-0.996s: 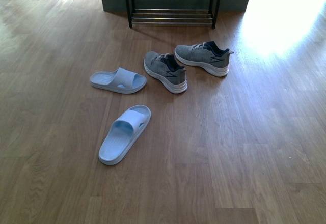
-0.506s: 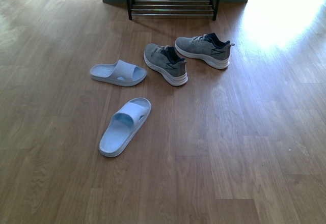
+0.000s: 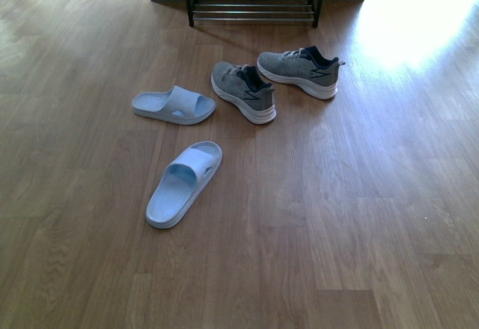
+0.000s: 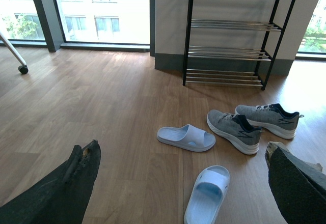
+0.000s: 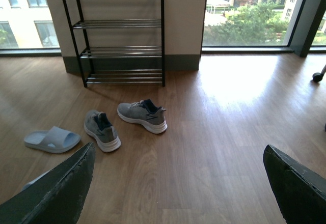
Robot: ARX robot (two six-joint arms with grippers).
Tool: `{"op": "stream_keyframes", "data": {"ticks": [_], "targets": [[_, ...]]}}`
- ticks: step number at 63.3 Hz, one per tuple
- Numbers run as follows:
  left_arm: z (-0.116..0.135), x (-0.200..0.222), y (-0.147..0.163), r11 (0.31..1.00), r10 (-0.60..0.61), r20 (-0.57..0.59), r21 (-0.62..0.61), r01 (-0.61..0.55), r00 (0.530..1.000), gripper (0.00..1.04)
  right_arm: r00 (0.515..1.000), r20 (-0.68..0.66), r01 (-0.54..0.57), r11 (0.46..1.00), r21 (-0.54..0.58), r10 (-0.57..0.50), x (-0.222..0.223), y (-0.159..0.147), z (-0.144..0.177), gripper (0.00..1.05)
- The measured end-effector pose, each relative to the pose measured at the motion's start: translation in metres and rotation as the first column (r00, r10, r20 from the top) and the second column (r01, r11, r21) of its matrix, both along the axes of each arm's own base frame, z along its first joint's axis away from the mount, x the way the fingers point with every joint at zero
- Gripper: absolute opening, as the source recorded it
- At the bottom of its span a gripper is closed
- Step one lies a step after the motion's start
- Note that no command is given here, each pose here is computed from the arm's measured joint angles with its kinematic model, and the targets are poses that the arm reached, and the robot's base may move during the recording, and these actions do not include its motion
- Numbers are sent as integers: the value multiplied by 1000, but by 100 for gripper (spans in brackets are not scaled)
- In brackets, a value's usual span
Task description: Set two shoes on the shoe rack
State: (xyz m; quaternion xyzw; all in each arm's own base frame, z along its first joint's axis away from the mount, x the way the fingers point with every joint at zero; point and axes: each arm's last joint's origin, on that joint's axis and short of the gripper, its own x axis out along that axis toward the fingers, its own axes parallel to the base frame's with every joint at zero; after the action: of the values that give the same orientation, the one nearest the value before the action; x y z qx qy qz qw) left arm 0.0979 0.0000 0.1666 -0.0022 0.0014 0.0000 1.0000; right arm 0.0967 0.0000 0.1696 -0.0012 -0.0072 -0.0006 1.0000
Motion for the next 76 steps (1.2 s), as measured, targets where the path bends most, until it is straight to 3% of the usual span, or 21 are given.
{"op": "stream_keyframes", "data": {"ticks": [76], "targets": [[0, 0, 0, 1000, 0, 0, 0, 0, 1000, 95, 1000, 0, -2, 1000, 0, 2, 0, 0, 0, 96]]}}
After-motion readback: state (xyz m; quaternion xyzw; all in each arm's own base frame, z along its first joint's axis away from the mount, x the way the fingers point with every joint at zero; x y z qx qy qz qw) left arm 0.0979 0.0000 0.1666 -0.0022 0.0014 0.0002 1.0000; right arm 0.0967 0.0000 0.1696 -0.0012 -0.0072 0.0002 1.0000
